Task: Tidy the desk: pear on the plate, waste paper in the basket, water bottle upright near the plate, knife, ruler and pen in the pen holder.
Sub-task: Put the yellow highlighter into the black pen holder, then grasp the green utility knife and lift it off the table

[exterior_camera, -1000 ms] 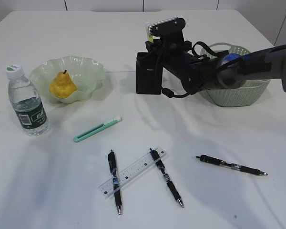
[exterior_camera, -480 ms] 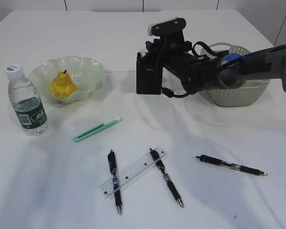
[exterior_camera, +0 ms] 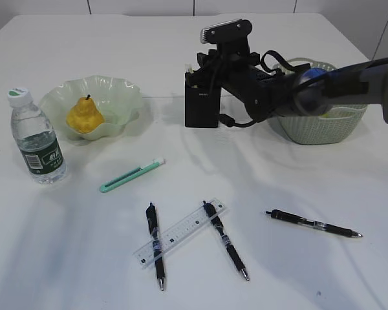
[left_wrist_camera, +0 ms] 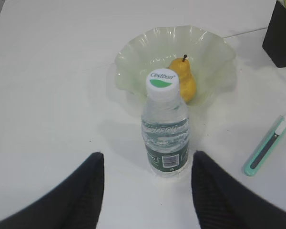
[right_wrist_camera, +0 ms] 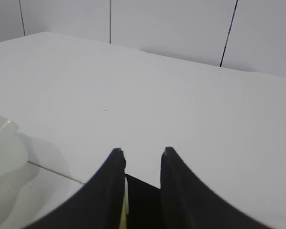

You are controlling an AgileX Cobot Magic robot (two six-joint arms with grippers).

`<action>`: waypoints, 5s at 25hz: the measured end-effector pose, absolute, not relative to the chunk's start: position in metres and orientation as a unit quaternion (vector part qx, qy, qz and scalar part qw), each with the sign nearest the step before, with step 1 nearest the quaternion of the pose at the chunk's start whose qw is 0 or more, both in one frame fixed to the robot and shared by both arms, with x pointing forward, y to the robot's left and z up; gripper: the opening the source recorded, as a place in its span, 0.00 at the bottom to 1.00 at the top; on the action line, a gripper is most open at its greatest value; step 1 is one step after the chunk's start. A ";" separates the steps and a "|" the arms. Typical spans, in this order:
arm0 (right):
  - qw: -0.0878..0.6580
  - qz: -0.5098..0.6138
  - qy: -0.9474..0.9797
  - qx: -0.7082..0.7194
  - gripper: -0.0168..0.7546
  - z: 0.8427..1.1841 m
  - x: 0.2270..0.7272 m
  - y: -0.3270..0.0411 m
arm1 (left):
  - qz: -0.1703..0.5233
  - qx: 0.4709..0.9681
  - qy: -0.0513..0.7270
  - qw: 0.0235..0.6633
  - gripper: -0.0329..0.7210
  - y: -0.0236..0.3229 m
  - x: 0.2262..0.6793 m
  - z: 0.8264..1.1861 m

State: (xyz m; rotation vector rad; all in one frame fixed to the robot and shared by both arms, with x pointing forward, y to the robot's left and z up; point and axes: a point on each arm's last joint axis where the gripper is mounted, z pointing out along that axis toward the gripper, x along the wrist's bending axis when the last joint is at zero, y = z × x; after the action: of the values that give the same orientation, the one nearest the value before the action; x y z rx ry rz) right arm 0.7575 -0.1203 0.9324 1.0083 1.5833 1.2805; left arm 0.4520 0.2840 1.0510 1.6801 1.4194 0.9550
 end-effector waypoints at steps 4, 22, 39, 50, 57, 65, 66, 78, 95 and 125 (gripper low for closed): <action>0.410 0.503 0.639 0.414 0.28 0.936 0.759 -0.120 | 0.371 0.653 0.551 0.363 0.59 0.284 0.452 1.051; 0.305 0.441 0.691 0.484 0.28 1.010 0.731 -0.126 | 0.371 0.653 0.551 0.363 0.59 0.284 0.452 1.051; 0.206 0.350 0.755 0.515 0.28 1.053 0.689 -0.136 | 0.371 0.653 0.551 0.363 0.59 0.284 0.452 1.051; 0.161 0.236 0.714 0.639 0.28 1.054 0.672 -0.171 | 0.376 0.651 0.548 0.368 0.59 0.284 0.453 1.052; 0.152 0.198 0.705 0.664 0.28 1.068 0.657 -0.179 | 0.375 0.651 0.551 0.363 0.59 0.284 0.456 1.066; 0.132 0.159 0.709 0.674 0.28 1.065 0.650 -0.182 | 0.358 0.663 0.561 0.343 0.59 0.281 0.463 1.100; 0.131 0.157 0.709 0.674 0.28 1.065 0.650 -0.182 | 0.350 0.671 0.560 0.338 0.59 0.278 0.464 1.102; 0.126 0.128 0.713 0.677 0.28 1.063 0.646 -0.185 | 0.291 0.736 0.532 0.302 0.57 0.245 0.477 1.115; 0.140 0.106 0.717 0.674 0.28 1.063 0.645 -0.190 | 0.226 0.804 0.502 0.227 0.55 0.230 0.520 1.129; 0.171 0.086 0.721 0.666 0.28 1.064 0.646 -0.196 | 0.123 0.934 0.294 0.162 0.55 0.194 0.594 1.066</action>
State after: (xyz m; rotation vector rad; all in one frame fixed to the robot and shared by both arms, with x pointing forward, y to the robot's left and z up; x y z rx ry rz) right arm 0.6464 -0.1956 1.0636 1.8909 2.0479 0.2442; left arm 0.5942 0.1944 1.0657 2.6653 0.8403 0.3497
